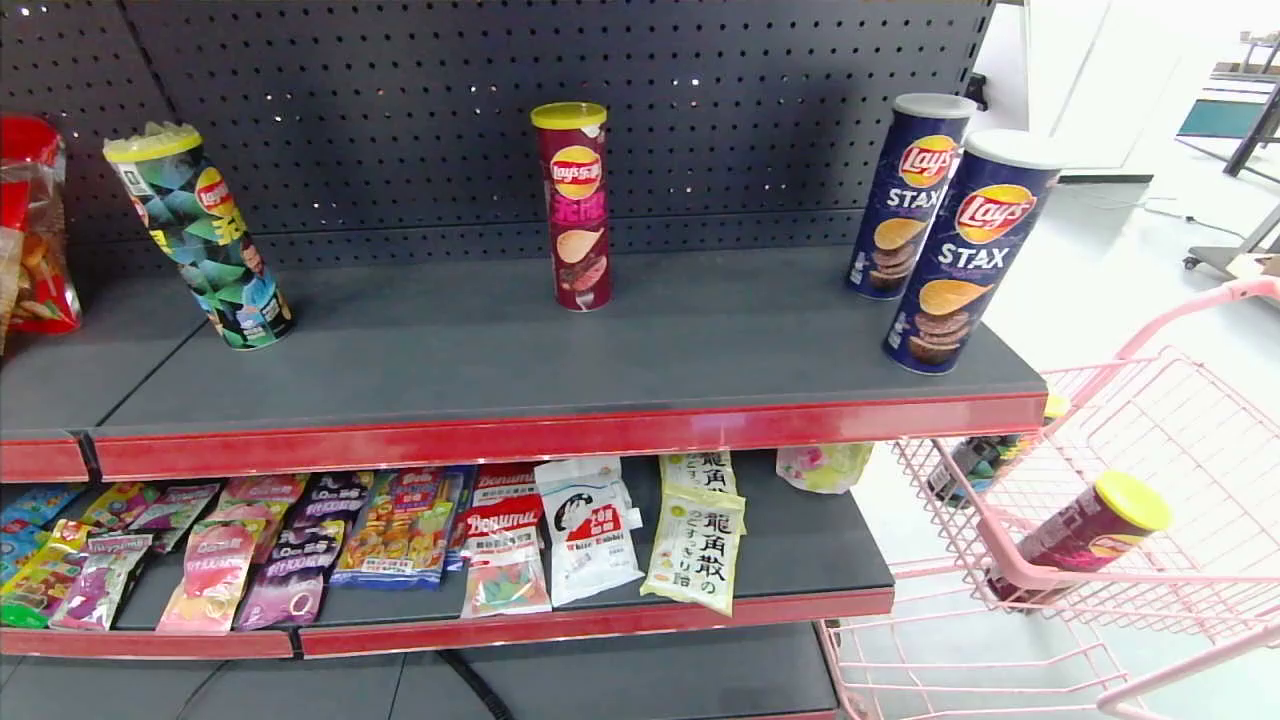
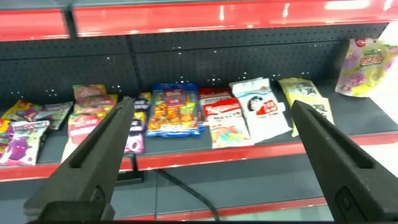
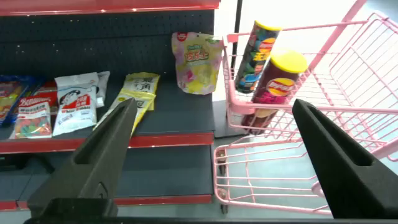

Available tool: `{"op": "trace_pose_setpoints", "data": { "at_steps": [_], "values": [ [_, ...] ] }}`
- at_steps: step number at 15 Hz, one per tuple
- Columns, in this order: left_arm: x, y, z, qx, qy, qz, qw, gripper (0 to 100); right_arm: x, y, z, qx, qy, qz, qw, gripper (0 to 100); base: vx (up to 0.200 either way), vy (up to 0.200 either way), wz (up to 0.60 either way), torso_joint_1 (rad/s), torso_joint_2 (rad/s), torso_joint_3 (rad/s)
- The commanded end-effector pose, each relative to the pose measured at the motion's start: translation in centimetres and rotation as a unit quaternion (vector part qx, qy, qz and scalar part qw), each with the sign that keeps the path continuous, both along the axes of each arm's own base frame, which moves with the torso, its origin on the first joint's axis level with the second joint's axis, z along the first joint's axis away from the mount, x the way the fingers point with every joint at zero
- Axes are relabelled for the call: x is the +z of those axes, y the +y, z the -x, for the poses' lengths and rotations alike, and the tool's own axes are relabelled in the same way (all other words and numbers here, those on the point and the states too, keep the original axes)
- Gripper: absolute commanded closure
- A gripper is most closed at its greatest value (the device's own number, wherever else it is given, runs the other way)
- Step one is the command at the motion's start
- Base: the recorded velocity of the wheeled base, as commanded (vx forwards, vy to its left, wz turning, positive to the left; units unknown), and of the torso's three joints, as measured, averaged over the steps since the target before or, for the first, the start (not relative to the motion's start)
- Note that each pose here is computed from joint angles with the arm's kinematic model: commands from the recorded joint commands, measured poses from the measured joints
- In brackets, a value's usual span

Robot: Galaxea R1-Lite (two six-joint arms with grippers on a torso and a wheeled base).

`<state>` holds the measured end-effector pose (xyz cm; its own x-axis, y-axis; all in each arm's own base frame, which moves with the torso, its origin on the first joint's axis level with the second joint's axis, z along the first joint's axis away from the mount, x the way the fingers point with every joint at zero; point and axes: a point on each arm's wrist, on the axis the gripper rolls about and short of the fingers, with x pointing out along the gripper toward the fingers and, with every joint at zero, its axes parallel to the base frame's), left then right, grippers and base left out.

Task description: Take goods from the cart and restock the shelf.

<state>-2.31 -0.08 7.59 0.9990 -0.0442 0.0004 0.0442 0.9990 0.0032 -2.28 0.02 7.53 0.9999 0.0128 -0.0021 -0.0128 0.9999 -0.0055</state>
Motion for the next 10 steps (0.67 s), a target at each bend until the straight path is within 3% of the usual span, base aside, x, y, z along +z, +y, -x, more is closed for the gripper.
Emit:
{"op": "trace_pose_setpoints", "data": {
  "at_steps": [1,5,7,10],
  "values": [
    [0.01,0.00,0.00,-0.001,0.000,0.000,1.0000,0,0.00,0.00,0.00,0.001,0.000,0.000,1.000,0,0.000,-0.200,0.00,0.002,0.00,0.002],
    [0.01,0.00,0.00,0.000,0.000,0.000,1.0000,0,0.00,0.00,0.00,0.000,0.000,0.000,1.000,0,0.000,-0.200,0.00,0.007,0.00,0.005],
    [0.01,0.00,0.00,0.000,0.000,0.000,1.0000,0,0.00,-0.01,0.00,-0.003,0.000,0.000,1.000,0,0.000,0.000,0.00,0.000,0.00,0.000],
    [0.01,0.00,0.00,0.000,0.000,0.001,1.0000,0,-0.01,-0.02,0.00,-0.003,0.000,0.000,1.000,0,0.000,0.000,-0.60,0.004,0.00,0.002]
  ]
}}
